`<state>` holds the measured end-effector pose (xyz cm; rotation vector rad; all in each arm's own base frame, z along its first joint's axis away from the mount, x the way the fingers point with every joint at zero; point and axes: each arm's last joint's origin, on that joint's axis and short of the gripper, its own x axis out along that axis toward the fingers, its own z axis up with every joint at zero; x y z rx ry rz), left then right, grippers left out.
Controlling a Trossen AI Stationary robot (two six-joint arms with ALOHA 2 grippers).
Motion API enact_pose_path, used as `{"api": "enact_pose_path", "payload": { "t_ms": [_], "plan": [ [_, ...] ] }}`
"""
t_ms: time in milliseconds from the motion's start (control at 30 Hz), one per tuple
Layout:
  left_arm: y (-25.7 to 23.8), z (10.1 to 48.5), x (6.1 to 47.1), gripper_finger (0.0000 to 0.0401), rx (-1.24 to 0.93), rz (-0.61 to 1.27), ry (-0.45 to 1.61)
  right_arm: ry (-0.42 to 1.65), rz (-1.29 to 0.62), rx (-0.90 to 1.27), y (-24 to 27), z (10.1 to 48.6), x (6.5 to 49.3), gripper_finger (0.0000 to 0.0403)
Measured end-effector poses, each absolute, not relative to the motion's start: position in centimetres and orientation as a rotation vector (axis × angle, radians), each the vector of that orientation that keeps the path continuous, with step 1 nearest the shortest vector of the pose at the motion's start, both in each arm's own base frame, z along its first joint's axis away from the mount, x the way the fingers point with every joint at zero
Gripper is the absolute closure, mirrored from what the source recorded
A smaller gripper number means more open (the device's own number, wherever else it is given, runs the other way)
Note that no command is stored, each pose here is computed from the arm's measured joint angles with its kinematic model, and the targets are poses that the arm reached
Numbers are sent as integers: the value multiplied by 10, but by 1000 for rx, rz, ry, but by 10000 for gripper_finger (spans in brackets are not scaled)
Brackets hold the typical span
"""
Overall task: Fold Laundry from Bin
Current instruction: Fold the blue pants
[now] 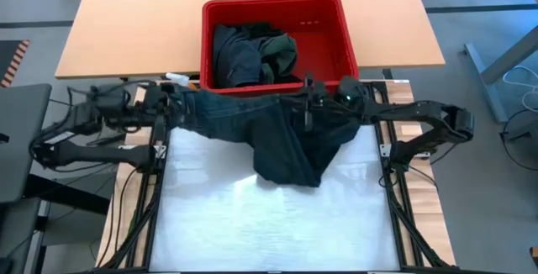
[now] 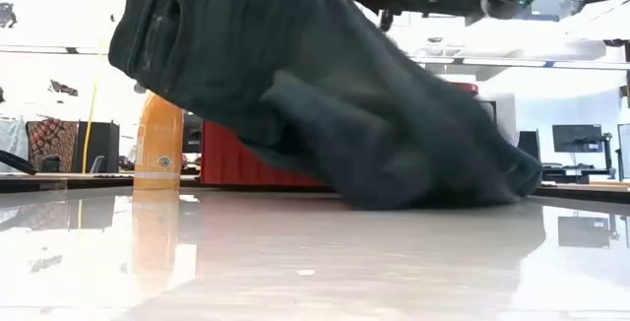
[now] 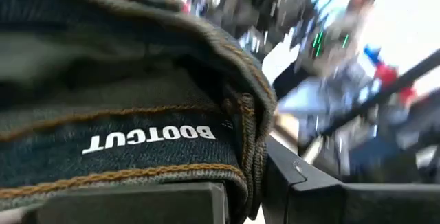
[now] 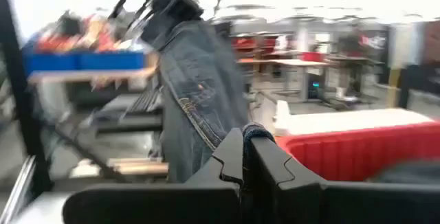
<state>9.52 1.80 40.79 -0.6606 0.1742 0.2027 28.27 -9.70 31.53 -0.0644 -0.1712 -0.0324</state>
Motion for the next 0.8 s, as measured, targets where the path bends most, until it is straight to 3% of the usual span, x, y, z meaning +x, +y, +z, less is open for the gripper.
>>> {"api": "enact_pose_path", "payload": {
  "t_ms": [100, 267, 467, 633, 800],
  "plan": [
    [15, 410, 98, 377, -741, 120, 380, -58, 92, -37, -77, 311, 291, 376],
    [-4, 389, 103, 377, -930, 6, 647, 150, 301, 18, 0, 277, 298, 376],
    [-41, 343, 122, 377, -1098, -98, 896, 270, 355, 58, 83, 238, 302, 372],
    [-78, 304, 148, 377, -1213, -261, 936, 323, 388, 161, 108, 219, 305, 358],
    [-84, 303, 156, 377, -1252, -307, 857, 388, 371, 231, 97, 219, 303, 365]
  ]
}}
